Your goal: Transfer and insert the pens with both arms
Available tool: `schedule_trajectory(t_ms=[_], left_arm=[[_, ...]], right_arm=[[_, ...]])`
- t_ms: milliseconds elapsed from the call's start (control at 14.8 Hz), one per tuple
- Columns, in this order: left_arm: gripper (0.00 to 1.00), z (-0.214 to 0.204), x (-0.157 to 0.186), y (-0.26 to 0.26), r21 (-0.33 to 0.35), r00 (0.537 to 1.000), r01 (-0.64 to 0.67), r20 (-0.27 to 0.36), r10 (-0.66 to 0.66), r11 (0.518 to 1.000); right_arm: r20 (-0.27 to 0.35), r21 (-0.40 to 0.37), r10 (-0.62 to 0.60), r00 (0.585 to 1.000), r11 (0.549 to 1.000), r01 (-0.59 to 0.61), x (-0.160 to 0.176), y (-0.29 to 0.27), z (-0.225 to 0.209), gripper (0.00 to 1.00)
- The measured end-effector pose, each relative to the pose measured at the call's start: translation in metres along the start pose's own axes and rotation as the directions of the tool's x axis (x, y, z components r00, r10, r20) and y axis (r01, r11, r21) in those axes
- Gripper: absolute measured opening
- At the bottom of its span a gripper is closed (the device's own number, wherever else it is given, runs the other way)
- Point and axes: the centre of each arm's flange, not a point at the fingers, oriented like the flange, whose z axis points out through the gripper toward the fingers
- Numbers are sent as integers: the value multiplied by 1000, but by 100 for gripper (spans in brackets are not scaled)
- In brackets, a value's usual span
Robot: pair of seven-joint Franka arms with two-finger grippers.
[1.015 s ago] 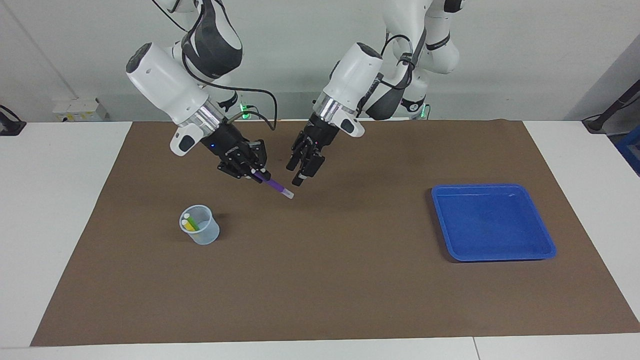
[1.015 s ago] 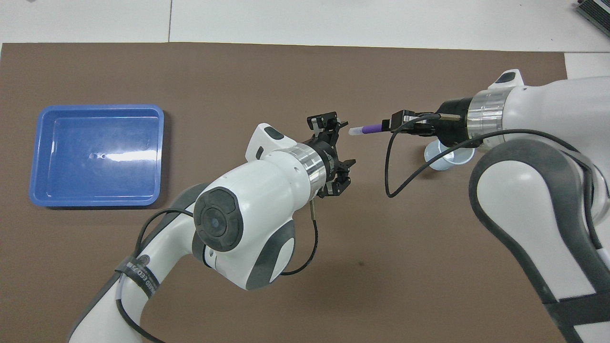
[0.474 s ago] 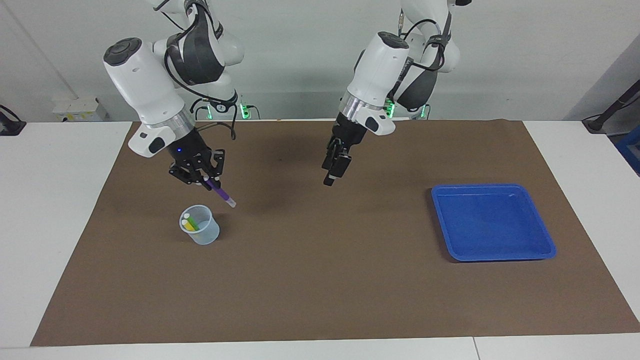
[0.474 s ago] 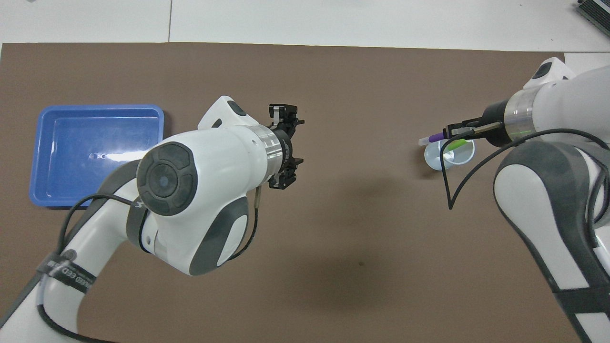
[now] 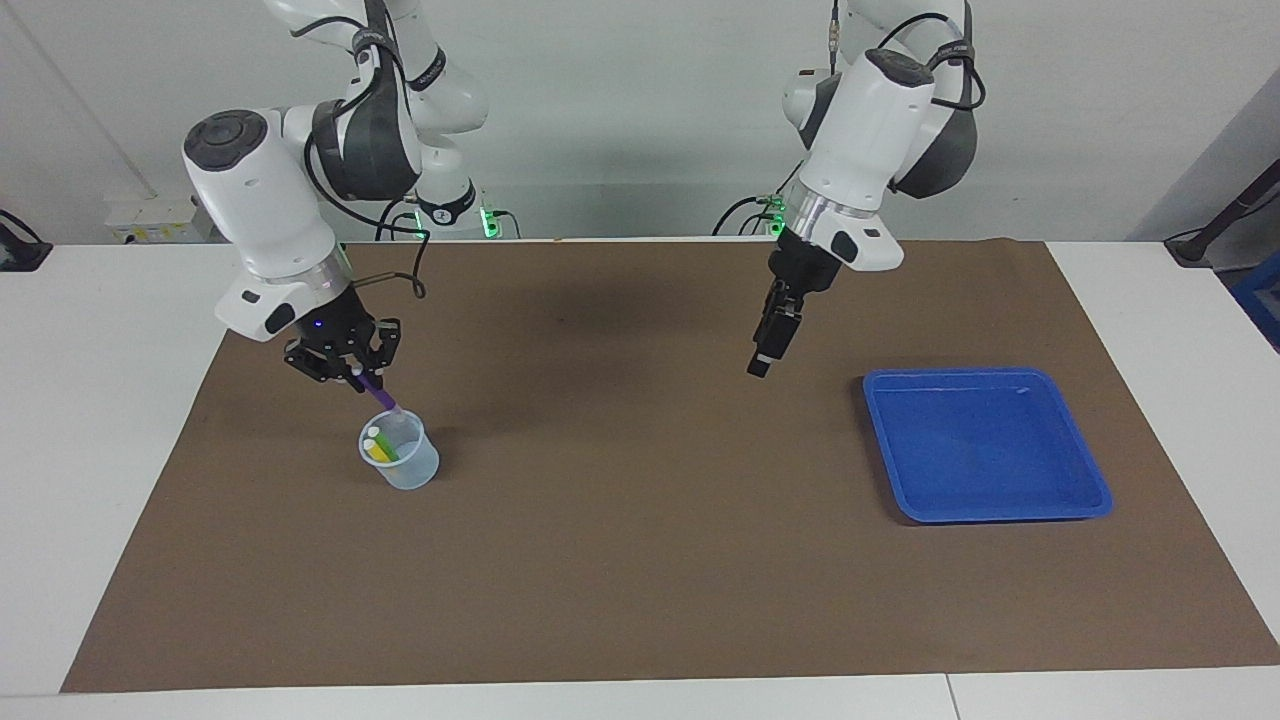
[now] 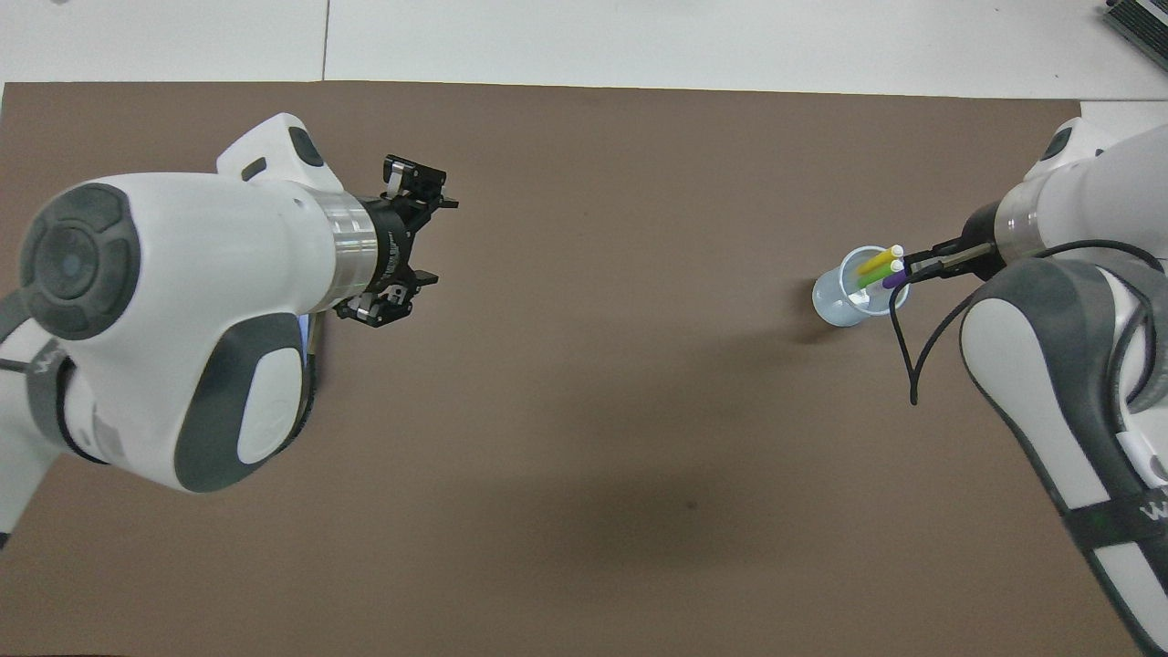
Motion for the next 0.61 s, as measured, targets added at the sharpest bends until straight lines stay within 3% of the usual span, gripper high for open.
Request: schedule_trajectory(t_ms=[338, 609], left_arm=[[80, -15, 53, -6, 27, 985, -171, -27, 171, 985], [79, -22, 97, -28, 145, 931, -365, 28, 365, 920]], right_arm=[[24, 3, -4, 1000, 1000, 4, 9, 1, 35, 21], [18, 3, -4, 1000, 1000, 4, 18, 3, 64, 21]])
